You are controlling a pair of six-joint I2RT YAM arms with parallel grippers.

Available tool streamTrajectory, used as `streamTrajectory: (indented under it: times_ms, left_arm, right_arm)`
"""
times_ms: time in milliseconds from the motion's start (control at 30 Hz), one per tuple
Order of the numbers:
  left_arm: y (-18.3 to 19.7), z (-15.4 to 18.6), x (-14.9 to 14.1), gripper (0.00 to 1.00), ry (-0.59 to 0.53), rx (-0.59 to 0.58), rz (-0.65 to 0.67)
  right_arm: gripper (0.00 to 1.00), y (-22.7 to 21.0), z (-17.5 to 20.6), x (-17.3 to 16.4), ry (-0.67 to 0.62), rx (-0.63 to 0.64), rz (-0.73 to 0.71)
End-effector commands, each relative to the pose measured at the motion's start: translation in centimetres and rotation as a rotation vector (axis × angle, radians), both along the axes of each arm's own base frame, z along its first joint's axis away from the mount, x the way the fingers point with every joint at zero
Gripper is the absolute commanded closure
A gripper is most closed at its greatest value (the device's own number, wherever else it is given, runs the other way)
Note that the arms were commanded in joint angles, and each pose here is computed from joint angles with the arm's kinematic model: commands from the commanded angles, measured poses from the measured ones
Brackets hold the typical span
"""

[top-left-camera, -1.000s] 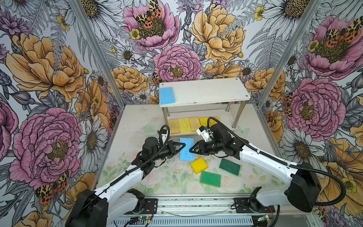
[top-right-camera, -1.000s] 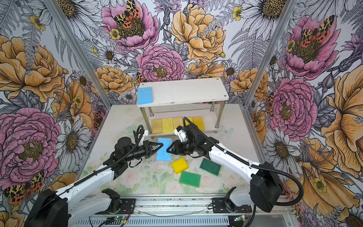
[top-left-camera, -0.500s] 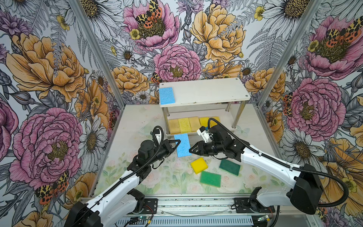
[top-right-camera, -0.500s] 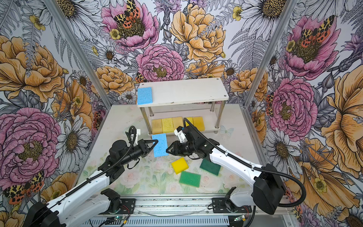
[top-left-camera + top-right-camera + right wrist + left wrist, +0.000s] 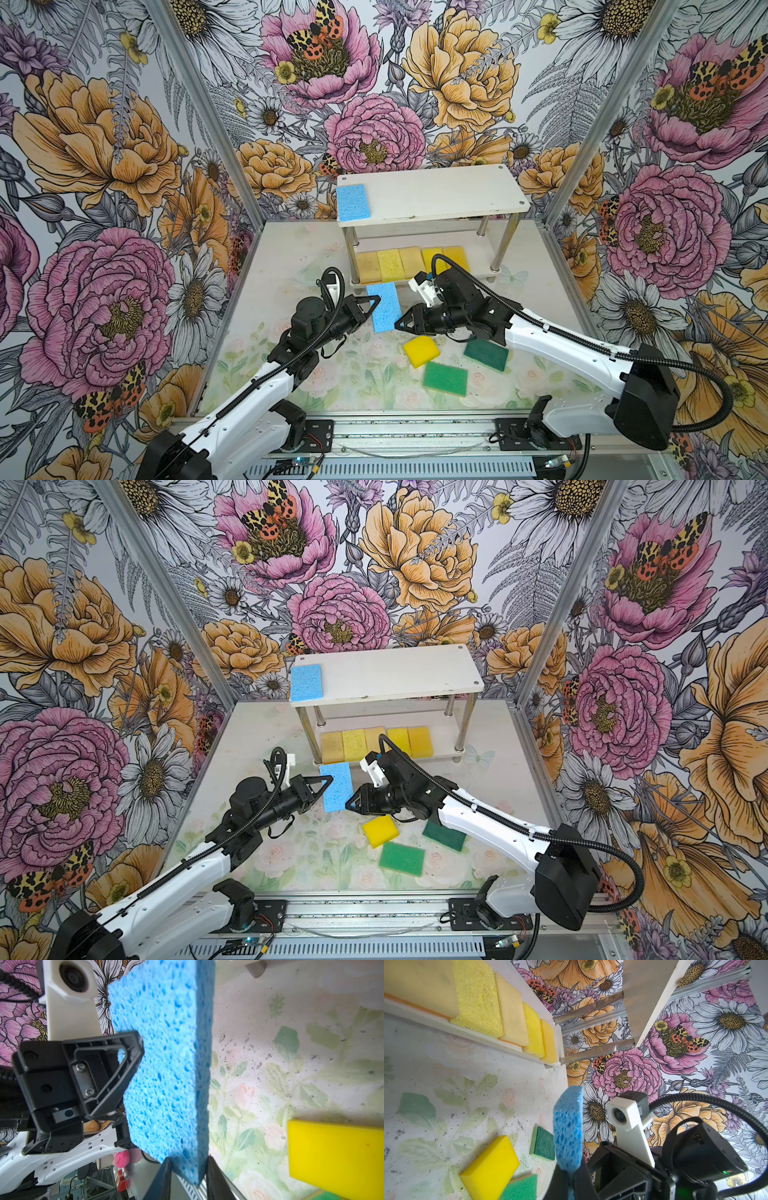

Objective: Arrange cleaning sponges on a shelf
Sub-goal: Pick up the cleaning sponge at the center of the table, then place the cleaning sponge at the shelf.

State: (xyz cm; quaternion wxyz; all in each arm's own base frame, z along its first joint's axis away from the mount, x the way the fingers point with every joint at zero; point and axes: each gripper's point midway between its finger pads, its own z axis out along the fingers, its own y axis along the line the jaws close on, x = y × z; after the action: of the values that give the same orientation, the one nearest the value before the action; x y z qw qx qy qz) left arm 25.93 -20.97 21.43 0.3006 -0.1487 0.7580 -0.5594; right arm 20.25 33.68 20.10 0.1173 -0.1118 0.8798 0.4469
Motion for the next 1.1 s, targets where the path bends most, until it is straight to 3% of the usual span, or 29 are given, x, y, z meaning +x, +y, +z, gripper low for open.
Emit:
streamTrajectory:
  times_ms: [0, 267, 367, 467, 600, 700, 867, 1067]
  left_arm:
    - [0.3, -0.3, 0.1, 0.96, 0.001, 0.008, 0.008]
    - [0.4, -0.2, 0.0, 0.96, -0.003, 0.005, 0.012]
    - [0.4, 0.0, 0.0, 0.94, -0.006, 0.002, 0.010]
    - [0.9, 0.0, 0.1, 0.79, -0.004, 0.011, 0.016]
    - [2.3, 0.5, -0.1, 0.44, -0.012, 0.027, 0.037]
    - [3.7, 0.6, -0.4, 0.28, -0.014, 0.042, 0.057]
    - [6.2, 0.5, -0.9, 0.15, -0.008, 0.032, 0.104]
    - [7.5, -0.4, -1.5, 0.13, 0.012, 0.012, 0.121]
  right_arm:
    - [0.75, 0.8, 1.4, 0.6, -0.035, 0.025, -0.002]
    - [0.99, 1.0, 1.4, 0.5, -0.038, 0.020, -0.001]
    - [1.00, 0.9, 1.5, 0.4, -0.044, 0.019, -0.006]
    - [1.00, 0.4, 1.8, 0.7, -0.060, 0.020, -0.025]
    - [1.00, -1.0, 2.8, 1.3, -0.092, 0.015, -0.065]
    - [1.00, -1.8, 4.1, 1.4, -0.125, 0.001, -0.068]
    - [1.00, -3.3, 6.9, 2.4, -0.197, -0.030, -0.084]
    - [1.00, -3.6, 12.4, 3.6, -0.314, -0.029, -0.064]
